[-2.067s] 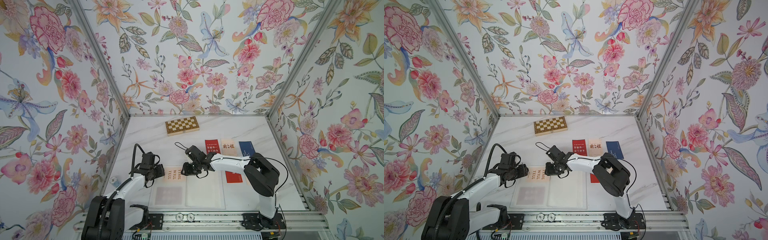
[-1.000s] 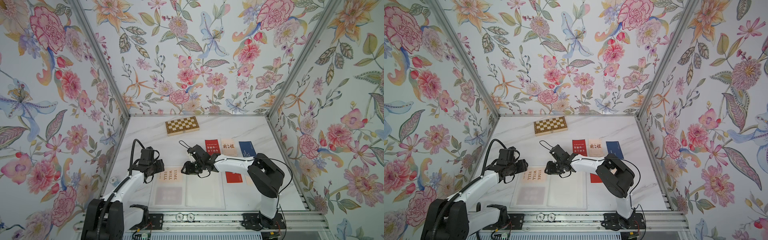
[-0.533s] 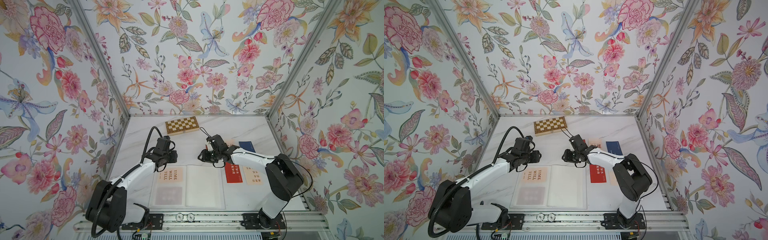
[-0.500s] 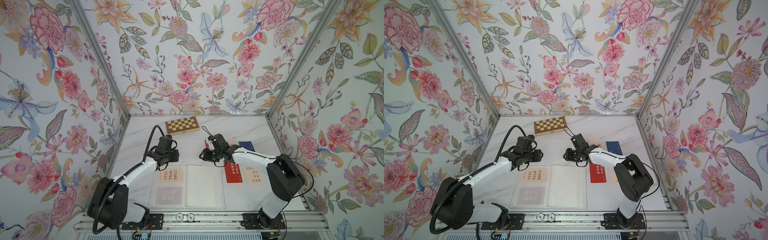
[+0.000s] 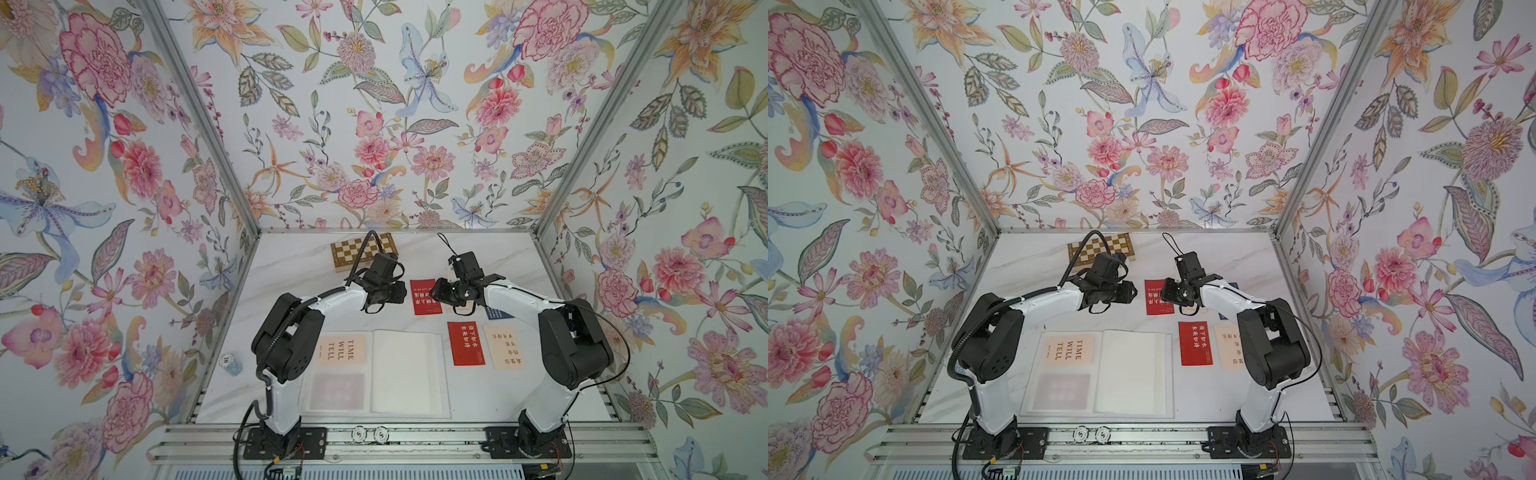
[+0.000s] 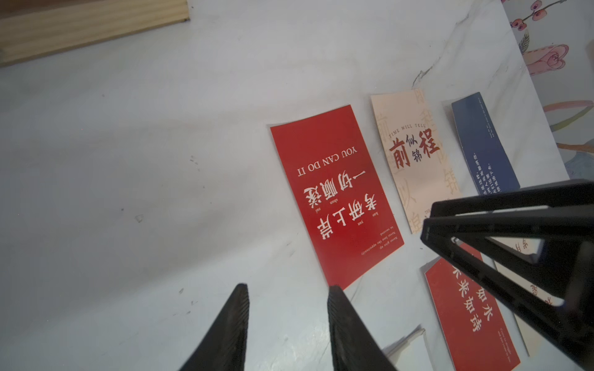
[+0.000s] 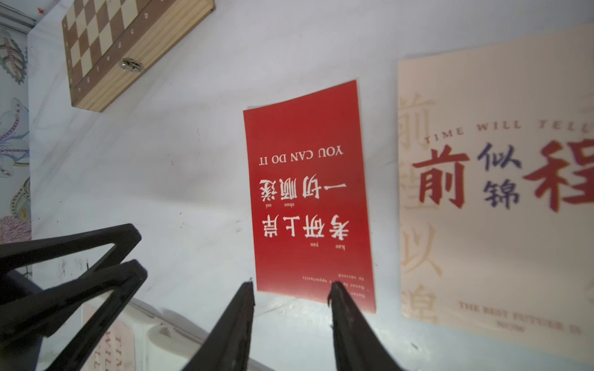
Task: Place the photos into the photo albums
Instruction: Pick up the photo at the center of the board.
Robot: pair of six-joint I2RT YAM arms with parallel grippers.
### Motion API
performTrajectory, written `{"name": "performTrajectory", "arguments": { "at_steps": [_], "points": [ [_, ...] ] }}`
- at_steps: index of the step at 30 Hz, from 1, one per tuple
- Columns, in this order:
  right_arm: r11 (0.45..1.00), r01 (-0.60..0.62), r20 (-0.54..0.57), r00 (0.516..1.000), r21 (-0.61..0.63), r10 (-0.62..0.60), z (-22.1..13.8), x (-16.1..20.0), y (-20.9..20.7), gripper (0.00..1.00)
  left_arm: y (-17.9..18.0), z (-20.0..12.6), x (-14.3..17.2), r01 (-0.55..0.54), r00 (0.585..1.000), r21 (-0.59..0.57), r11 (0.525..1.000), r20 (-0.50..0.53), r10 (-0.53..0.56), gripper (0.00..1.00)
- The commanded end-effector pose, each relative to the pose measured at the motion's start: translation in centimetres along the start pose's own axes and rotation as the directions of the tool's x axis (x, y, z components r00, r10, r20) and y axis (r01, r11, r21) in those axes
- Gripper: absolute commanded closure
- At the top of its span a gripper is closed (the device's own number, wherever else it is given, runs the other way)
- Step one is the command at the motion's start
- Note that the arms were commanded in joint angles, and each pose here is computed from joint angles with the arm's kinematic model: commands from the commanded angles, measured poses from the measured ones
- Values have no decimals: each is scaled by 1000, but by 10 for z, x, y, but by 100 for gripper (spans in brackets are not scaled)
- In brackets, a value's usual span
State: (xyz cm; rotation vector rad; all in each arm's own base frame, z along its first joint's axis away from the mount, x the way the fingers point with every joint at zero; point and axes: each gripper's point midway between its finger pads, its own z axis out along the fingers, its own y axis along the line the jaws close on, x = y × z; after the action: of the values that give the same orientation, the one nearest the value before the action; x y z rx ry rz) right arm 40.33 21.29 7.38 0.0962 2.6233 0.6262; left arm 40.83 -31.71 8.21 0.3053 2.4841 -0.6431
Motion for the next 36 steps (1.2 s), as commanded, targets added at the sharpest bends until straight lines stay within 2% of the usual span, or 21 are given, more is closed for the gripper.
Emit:
{"name": "performTrajectory", "arguments": {
  "at_steps": [1, 8, 18, 29, 36],
  "points": [
    [998, 26, -20, 999, 60, -25, 14, -7, -15, 58, -17, 22, -5, 13, 1000, 69, 998, -18, -12, 60],
    [994, 24, -45, 999, 108, -19, 41, -18, -31, 57, -17, 49, 3, 38, 998, 95, 995, -59, -33, 60],
    [990, 45, -77, 996, 131, -35, 59, -18, -36, 57, -13, 60, 14, 76, 995, 96, 992, -79, -68, 58],
    [990, 102, -131, 988, 99, -88, 64, 15, -8, 57, -7, 65, 18, 110, 990, 66, 992, -96, -103, 58],
    [990, 81, -112, 991, 119, -68, 54, 15, -18, 57, 5, 63, 26, 124, 985, 17, 992, -120, -121, 60]
  ]
}}
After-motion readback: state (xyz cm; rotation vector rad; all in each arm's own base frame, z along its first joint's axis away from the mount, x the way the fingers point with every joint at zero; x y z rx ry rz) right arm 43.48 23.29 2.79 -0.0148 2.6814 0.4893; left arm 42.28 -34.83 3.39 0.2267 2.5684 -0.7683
